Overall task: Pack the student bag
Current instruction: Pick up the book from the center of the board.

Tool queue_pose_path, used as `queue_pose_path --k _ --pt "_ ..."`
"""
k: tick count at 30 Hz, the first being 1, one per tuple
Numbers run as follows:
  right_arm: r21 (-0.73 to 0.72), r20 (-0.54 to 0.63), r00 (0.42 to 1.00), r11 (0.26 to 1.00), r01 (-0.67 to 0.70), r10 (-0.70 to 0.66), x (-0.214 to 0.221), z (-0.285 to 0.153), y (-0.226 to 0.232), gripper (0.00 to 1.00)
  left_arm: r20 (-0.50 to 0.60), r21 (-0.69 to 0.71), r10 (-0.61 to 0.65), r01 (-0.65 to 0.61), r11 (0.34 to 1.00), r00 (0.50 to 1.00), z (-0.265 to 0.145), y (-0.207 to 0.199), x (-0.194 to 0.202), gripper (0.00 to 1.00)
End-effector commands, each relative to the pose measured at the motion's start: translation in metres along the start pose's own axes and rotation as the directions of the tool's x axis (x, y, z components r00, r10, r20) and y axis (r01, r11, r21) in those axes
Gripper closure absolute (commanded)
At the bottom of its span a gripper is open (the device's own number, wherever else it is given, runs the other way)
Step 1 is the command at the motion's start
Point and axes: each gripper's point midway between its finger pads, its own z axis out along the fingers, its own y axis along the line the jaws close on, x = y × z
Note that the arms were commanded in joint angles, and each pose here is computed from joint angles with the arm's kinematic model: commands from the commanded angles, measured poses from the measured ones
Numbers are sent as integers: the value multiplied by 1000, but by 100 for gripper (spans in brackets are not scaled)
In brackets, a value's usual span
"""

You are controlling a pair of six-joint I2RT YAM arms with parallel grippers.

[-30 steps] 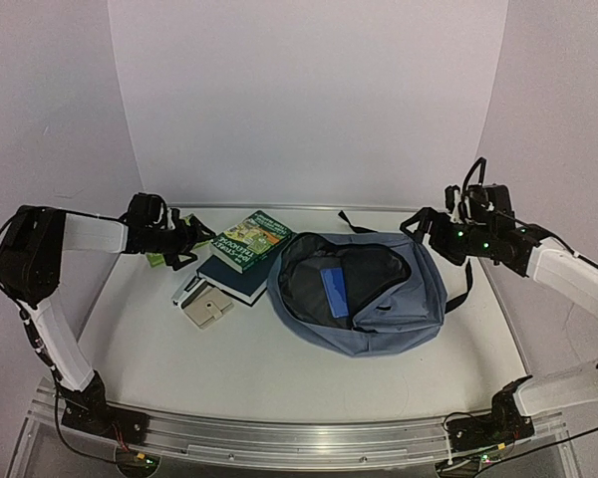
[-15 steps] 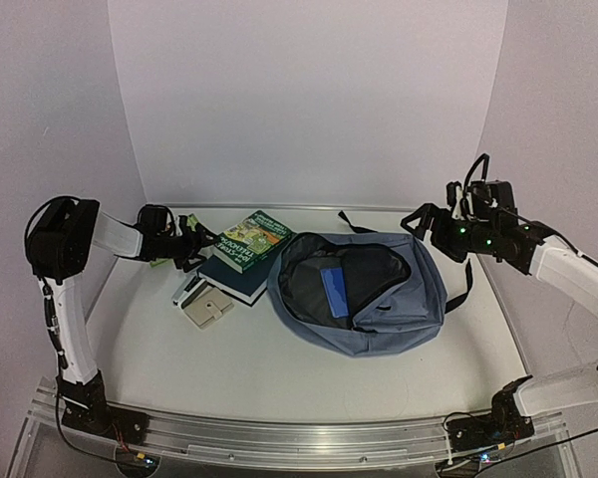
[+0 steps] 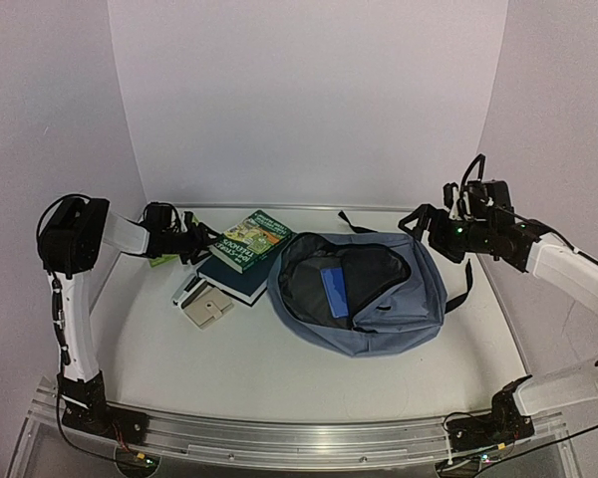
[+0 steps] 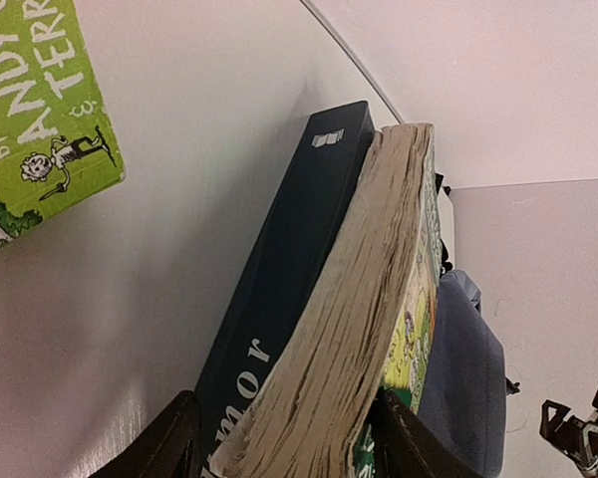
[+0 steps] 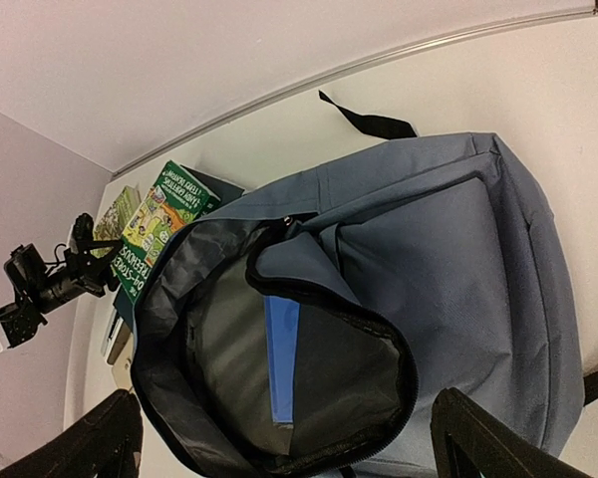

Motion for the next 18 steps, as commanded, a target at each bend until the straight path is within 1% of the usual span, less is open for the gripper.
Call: queue_pose_path --k 1,5,8,12,15,18 --pt "-25 36 999 1000 -2 2 -15 -4 12 2 39 54 32 -34 998 999 2 -18 -18 49" --pt "-26 37 999 1000 -2 3 -15 -5 12 2 57 64 27 -30 997 998 -1 -22 -23 61" --pt "-26 38 999 1000 -2 3 -15 -5 12 2 72 91 20 -27 996 997 -5 -30 -26 73" --pt "-32 46 999 999 -2 4 -17 -8 14 2 102 120 25 -38 992 994 -19 -46 -32 88" --pt "-50 57 998 999 10 -7 -22 -12 20 2 126 147 49 -67 987 991 -35 -67 -36 98" --pt "-84 73 997 995 46 -40 -31 -18 35 2 146 179 98 -123 976 984 -56 -96 -38 100"
